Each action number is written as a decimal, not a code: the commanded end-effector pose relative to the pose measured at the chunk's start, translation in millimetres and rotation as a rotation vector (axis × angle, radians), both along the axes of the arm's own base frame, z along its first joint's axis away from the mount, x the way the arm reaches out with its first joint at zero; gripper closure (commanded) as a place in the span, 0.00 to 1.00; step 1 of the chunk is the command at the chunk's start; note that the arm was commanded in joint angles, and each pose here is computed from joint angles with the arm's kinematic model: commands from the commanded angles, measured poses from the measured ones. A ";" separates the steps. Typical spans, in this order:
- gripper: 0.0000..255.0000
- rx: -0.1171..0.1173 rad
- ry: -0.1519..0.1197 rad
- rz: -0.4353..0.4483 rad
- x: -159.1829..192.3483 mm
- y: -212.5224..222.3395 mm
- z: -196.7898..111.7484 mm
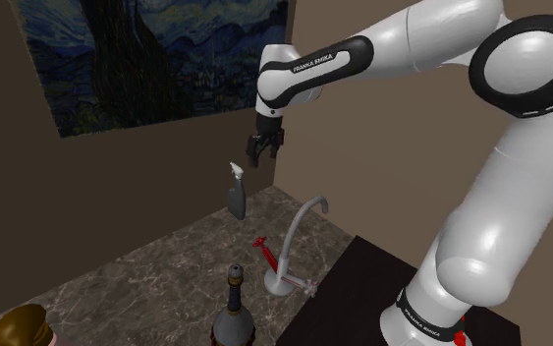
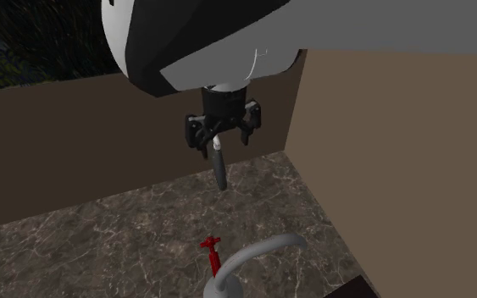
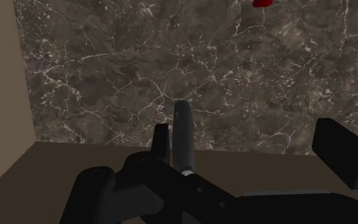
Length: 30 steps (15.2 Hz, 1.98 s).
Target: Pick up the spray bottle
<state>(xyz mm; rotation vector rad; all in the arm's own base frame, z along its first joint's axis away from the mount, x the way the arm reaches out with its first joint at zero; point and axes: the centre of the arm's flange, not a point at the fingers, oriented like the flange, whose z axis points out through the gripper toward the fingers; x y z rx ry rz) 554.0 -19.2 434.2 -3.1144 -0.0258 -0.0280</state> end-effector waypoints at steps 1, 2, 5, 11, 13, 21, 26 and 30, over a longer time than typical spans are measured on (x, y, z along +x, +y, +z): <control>0.00 -0.006 -0.004 -0.006 25.5 0.4 -14.7; 0.00 -0.010 -0.005 -0.009 36.6 -1.1 -21.1; 0.00 -0.020 -0.010 -0.018 70.0 -6.0 -40.1; 0.00 -0.038 -0.019 -0.035 132.4 -16.3 -75.1; 0.00 -0.038 -0.019 -0.035 132.4 -16.3 -85.7; 1.00 -0.038 -0.019 -0.035 133.6 -16.3 -114.0; 1.00 -0.038 -0.019 -0.035 133.9 -16.1 -113.8; 1.00 -0.038 -0.019 -0.035 132.4 -16.3 -115.1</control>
